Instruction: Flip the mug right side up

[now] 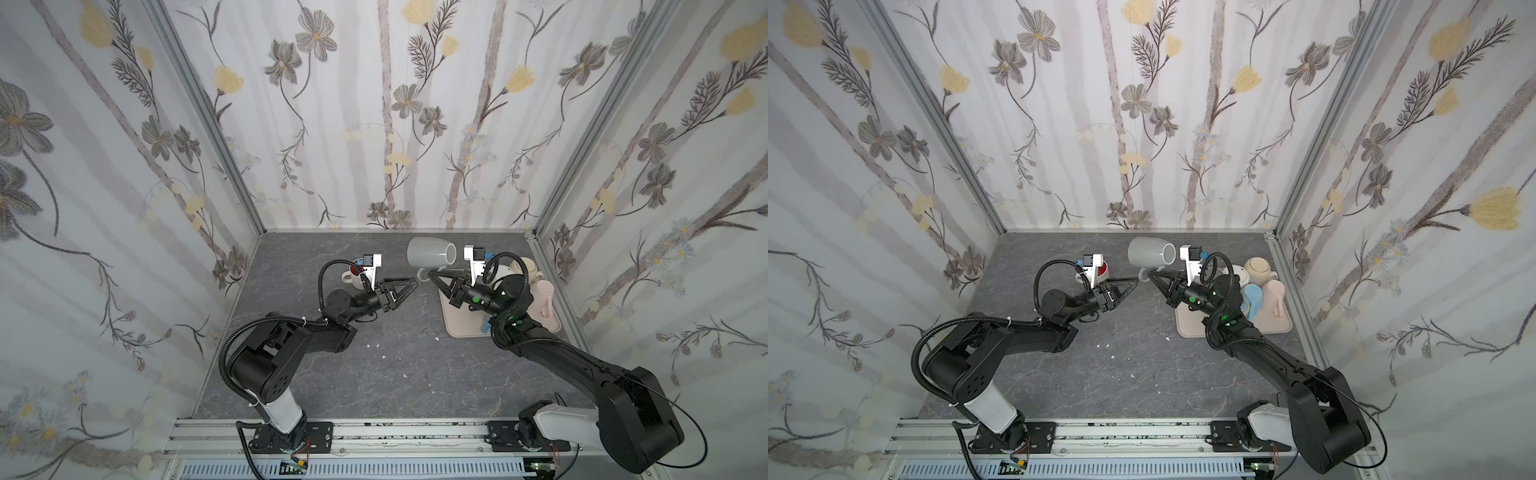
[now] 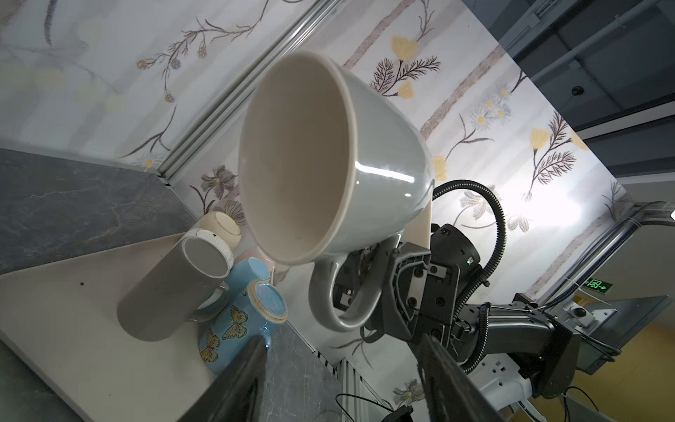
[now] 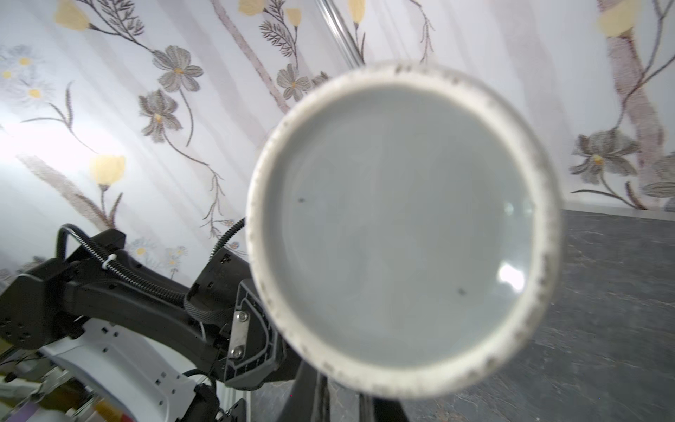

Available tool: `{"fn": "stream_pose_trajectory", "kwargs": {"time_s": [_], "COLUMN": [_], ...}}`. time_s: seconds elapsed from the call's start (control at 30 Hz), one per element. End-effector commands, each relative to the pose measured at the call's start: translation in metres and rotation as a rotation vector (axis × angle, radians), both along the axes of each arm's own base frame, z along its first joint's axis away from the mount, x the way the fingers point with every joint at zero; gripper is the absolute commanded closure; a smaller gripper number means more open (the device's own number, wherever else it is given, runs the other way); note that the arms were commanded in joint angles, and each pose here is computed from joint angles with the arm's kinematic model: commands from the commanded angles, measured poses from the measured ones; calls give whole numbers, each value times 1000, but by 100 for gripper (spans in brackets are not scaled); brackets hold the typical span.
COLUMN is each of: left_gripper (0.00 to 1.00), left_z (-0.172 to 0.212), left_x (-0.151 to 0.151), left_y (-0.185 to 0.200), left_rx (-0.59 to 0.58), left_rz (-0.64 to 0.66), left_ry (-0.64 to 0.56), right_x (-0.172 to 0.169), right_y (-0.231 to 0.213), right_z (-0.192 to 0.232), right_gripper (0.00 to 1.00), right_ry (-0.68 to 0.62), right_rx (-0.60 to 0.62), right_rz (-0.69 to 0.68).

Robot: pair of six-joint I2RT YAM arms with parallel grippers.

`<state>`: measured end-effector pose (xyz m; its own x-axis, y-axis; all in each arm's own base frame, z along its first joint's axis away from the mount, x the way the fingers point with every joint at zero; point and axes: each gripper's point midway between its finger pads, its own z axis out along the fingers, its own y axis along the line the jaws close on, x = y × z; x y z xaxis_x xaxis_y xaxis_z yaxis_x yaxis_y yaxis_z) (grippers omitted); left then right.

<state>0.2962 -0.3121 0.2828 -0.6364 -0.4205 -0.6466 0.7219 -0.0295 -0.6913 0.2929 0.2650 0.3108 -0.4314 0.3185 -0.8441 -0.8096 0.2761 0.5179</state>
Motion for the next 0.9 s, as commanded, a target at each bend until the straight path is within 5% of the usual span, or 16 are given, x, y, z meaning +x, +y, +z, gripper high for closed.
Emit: {"fn": "stream_pose_trajectory", "kwargs": {"time_s": [0.0, 0.27, 0.6, 0.87], "left_gripper": [35, 39, 40, 41], "left_z": [22, 34, 2, -41], "left_x": [-9, -7, 15, 22], "left_y": [2, 1, 6, 2], "left_rx": [-53, -89, -72, 94], "left_rz": [-32, -65, 30, 91], "left_ry": [-58, -48, 96, 169], "right_x": [-22, -19, -4, 39], "right_y": [4, 15, 15, -15], "right_z": [42, 31, 16, -72], "right_gripper": [100, 100, 100, 100], "right_ry": [-145, -111, -57, 178], "right_rx": [116, 114, 71, -166], "right_rz": [98, 133, 81, -119]}}
